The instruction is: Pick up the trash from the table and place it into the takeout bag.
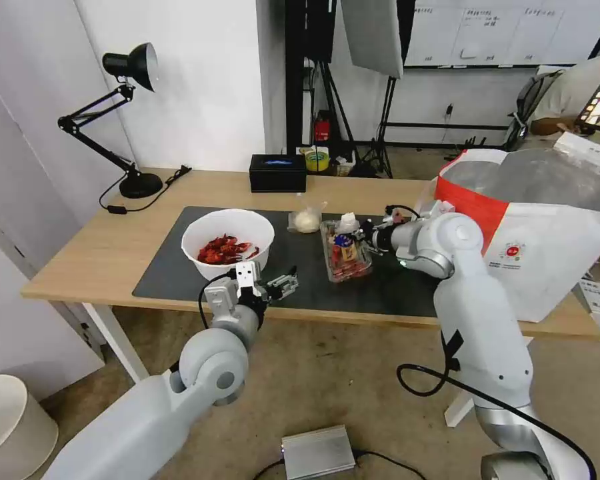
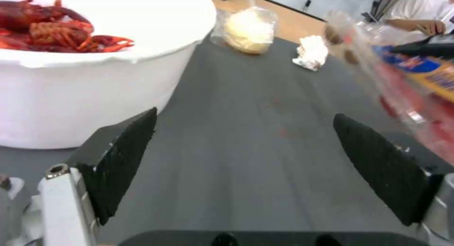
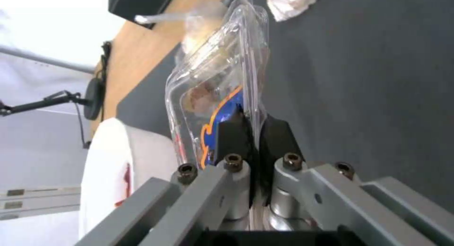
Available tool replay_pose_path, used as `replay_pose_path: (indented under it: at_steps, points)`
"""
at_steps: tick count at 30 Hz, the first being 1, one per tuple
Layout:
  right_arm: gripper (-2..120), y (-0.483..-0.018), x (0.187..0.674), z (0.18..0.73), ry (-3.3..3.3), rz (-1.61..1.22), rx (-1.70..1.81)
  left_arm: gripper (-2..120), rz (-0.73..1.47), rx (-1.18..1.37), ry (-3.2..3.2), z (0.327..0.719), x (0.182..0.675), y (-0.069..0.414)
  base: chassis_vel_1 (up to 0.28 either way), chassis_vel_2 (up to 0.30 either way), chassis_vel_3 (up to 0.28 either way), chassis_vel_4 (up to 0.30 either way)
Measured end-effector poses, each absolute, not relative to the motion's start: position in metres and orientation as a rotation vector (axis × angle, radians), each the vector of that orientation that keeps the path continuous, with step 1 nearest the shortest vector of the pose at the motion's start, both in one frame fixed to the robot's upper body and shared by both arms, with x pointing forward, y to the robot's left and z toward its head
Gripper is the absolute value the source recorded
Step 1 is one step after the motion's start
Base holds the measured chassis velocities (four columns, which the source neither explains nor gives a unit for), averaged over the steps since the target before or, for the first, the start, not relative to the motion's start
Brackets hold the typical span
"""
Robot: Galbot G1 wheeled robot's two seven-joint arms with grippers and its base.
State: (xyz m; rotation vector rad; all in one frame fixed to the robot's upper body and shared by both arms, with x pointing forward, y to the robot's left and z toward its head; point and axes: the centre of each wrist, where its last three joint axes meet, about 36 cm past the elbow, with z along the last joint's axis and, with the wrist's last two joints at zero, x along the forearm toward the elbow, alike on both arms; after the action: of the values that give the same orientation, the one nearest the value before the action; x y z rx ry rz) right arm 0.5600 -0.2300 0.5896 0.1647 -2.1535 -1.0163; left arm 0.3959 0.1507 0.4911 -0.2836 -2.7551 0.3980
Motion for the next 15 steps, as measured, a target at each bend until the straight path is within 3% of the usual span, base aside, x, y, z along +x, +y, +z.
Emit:
replay_pose_path:
  at_steps: [15]
  points:
    - [0,-0.228,0.540,0.638,-2.238,-1.032,0.237,100,0.405,-0.216,-2.792,0.491,0.378,0.179,0.000,0.000,0.000,0.000]
